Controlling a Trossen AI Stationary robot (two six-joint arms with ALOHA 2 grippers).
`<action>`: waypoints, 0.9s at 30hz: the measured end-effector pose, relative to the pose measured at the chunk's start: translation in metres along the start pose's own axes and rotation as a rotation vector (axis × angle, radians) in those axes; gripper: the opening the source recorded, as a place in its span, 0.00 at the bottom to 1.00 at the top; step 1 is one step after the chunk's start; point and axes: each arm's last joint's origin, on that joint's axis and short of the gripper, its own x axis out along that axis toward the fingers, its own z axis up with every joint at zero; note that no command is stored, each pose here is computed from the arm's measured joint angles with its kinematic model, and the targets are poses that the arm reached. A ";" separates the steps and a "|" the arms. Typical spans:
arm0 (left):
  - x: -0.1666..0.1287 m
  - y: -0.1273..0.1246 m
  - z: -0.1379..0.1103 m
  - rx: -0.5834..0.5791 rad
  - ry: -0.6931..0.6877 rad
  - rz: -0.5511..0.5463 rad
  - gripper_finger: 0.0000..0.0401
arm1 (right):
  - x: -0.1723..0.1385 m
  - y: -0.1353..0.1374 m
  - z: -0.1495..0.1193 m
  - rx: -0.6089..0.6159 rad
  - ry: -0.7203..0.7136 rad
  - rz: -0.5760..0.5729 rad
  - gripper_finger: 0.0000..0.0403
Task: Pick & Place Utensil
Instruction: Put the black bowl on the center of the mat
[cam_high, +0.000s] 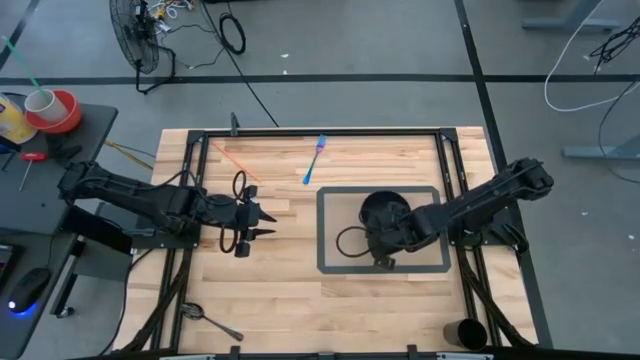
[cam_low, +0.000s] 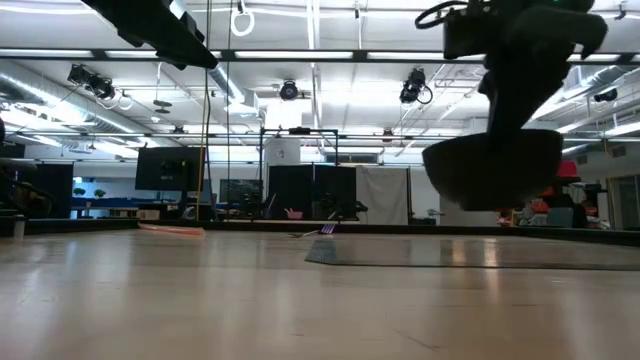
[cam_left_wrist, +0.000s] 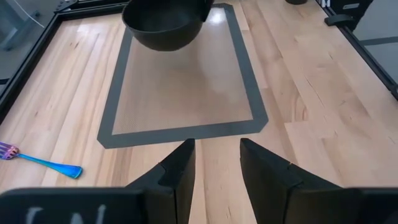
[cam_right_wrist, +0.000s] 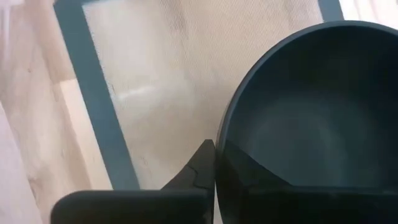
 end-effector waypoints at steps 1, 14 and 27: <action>0.000 0.000 0.000 0.000 0.000 0.000 0.33 | 0.002 0.001 0.000 -0.003 0.001 -0.002 0.02; 0.000 0.000 0.001 -0.002 -0.007 0.000 0.33 | 0.027 0.010 -0.006 0.011 -0.018 -0.031 0.02; 0.000 0.000 0.001 -0.002 -0.006 0.000 0.33 | 0.038 0.012 -0.010 0.060 -0.058 0.005 0.03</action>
